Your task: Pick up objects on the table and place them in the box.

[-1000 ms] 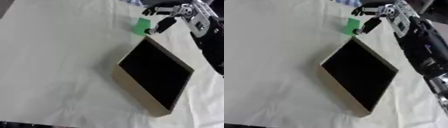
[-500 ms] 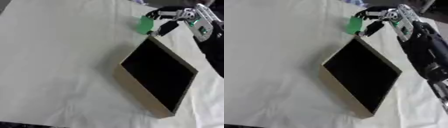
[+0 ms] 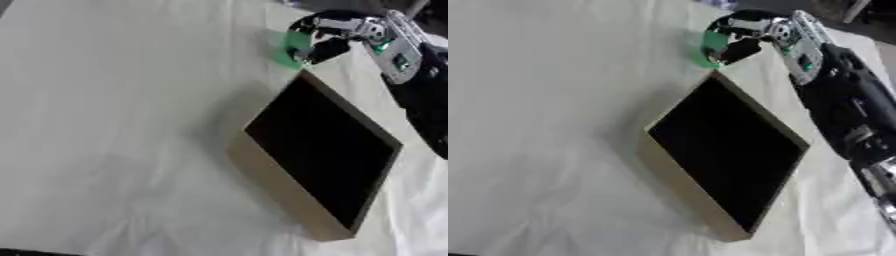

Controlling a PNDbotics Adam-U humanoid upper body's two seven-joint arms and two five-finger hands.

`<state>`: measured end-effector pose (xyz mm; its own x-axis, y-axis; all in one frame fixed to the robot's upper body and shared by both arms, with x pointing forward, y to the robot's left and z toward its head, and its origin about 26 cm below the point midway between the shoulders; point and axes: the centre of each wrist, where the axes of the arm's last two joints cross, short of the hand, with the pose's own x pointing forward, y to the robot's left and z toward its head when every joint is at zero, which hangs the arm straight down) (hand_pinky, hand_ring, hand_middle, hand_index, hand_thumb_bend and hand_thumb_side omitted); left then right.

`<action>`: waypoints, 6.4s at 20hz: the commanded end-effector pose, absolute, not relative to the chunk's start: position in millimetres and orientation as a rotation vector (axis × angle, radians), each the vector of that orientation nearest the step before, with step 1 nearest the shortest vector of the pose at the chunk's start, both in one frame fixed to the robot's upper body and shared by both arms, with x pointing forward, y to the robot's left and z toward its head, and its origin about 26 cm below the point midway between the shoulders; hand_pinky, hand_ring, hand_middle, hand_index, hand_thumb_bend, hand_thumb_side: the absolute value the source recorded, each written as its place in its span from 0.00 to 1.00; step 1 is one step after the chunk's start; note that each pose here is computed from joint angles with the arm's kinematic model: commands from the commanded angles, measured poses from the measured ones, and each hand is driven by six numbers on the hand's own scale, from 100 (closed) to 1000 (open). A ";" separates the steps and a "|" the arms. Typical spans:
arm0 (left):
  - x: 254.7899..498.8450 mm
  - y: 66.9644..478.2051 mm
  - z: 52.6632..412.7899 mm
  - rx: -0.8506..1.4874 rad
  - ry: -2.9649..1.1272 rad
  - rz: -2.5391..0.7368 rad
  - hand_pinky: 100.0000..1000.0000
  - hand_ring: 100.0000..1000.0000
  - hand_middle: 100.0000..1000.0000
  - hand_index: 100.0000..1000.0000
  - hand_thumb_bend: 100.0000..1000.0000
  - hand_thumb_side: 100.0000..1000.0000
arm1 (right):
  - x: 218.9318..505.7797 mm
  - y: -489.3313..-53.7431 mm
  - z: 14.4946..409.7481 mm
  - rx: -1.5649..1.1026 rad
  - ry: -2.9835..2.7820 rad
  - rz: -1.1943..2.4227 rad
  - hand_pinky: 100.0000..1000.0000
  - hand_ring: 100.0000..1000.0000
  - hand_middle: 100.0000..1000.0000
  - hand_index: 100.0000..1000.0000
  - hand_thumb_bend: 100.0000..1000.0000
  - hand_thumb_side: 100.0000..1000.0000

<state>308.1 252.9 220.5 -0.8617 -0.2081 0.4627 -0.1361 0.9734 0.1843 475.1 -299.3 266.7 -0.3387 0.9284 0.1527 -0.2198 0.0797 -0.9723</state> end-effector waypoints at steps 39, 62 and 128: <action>304.7 256.0 226.4 0.262 -2.630 -0.235 0.52 0.60 0.59 0.72 0.00 0.58 | 411.6 -298.5 347.2 -0.757 -1.652 1.513 0.70 0.74 0.39 0.69 0.00 0.00; 305.5 252.1 228.2 0.231 -2.644 -0.241 0.52 0.60 0.59 0.72 0.00 0.58 | 300.2 -242.8 268.4 -0.665 -1.704 1.922 0.71 0.75 0.42 0.70 0.00 0.00; 305.3 262.3 230.7 0.319 -2.688 -0.124 0.52 0.60 0.59 0.72 0.00 0.57 | 297.5 -301.7 237.5 -0.651 -2.805 0.104 0.65 0.71 0.66 0.78 0.00 0.72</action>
<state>308.2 259.7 222.0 -0.8690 -0.2274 0.4396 -0.1871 0.9732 0.1336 300.3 -299.7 231.0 -0.8496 0.4570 0.2632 0.4288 0.8892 -0.1598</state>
